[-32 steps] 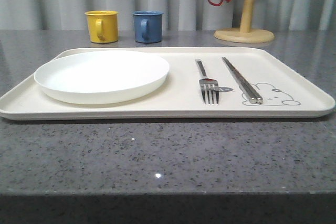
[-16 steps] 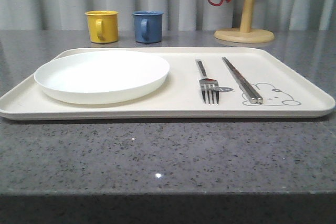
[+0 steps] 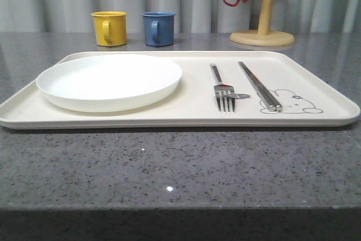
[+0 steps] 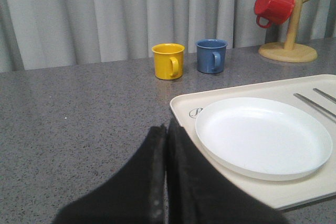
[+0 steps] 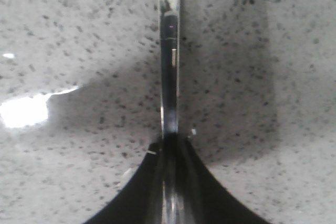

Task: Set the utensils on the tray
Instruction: 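Move the right gripper to the spoon, grasp and lift it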

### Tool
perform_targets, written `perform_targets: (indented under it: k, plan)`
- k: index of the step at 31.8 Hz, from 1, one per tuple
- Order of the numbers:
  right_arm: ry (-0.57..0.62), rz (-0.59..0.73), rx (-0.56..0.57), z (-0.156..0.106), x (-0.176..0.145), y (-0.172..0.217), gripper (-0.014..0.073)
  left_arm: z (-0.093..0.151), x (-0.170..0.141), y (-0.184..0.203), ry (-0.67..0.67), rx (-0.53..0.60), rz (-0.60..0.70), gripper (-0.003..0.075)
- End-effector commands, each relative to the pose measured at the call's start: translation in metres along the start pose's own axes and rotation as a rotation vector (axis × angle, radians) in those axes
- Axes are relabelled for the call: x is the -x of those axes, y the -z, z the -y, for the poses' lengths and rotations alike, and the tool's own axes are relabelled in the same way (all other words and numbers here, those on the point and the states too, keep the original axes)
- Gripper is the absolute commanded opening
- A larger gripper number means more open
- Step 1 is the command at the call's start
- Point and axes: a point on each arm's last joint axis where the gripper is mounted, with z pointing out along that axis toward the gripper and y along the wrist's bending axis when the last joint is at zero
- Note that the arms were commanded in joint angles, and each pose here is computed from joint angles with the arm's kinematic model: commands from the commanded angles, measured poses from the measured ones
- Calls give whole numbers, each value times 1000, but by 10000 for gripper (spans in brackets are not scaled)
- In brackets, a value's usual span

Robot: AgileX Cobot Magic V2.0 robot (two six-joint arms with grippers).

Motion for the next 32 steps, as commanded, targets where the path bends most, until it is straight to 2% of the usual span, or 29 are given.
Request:
perform_targets:
  k: [1,6,11,20,32]
  plan:
    - [4,89,7,-1,-6,41,19,-2,16,2,19,13,98,-18]
    - [-12,135,11,-6,-15,65,19,-2,16,2,19,13,98,-18]
    - [-8,149,26,-22,-30,90,20,-2,16,2,19,13,98,-18]
    - [104,204,95,-78,-55,122,20,-2,16,2,19,13,98,-18]
    - [255,188,173,-162,-86,128,20,-2,16,2,19,13,98,-18]
